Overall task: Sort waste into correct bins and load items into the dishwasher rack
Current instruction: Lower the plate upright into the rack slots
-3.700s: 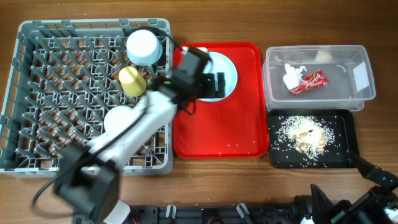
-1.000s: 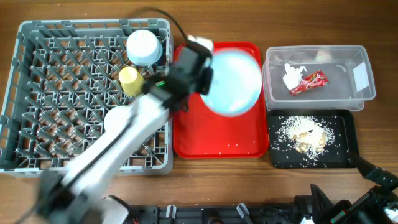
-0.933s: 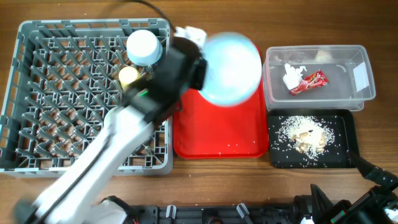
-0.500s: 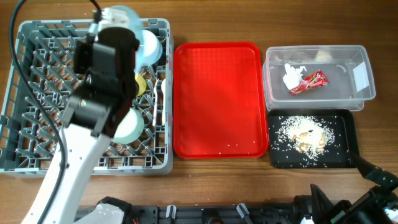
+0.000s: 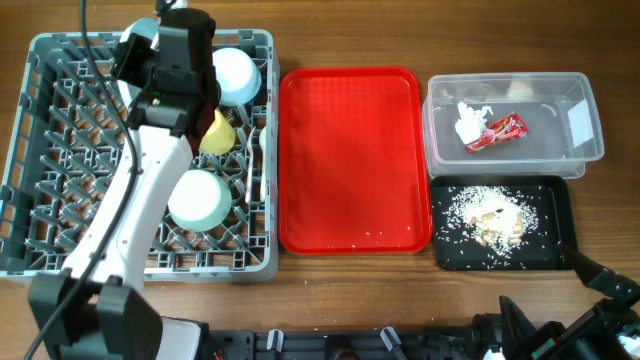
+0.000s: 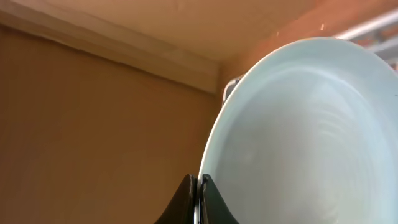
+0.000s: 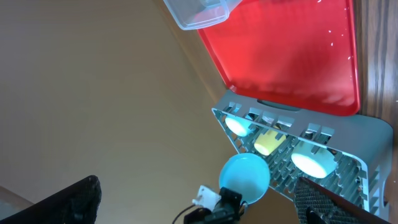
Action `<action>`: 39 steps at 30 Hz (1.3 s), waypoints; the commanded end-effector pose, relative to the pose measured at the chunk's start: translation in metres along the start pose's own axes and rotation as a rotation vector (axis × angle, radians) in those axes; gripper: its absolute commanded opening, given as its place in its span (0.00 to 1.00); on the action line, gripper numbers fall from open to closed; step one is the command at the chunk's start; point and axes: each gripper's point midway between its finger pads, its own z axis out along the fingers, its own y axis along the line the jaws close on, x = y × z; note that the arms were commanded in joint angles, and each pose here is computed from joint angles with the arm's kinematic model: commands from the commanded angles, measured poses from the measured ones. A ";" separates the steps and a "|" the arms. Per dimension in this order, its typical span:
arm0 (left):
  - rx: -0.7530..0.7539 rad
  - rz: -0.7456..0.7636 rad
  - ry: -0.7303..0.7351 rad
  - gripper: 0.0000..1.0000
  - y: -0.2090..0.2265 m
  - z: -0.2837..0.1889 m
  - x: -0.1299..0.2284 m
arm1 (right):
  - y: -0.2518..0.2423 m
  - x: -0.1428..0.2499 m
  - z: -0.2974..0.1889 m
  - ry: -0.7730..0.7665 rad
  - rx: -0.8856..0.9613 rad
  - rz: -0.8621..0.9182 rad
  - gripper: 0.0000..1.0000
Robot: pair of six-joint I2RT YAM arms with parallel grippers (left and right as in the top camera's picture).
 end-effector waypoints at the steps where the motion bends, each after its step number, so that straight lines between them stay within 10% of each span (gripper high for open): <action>1: -0.020 0.116 0.045 0.04 -0.006 0.011 0.007 | 0.001 -0.003 0.000 -0.015 -0.011 0.006 1.00; 30: 0.005 0.151 0.094 0.05 -0.063 0.043 0.007 | 0.001 -0.003 0.000 -0.015 -0.011 0.007 1.00; 39: -0.017 0.180 0.126 0.54 -0.059 0.042 0.013 | 0.001 -0.003 0.000 -0.015 -0.011 0.007 1.00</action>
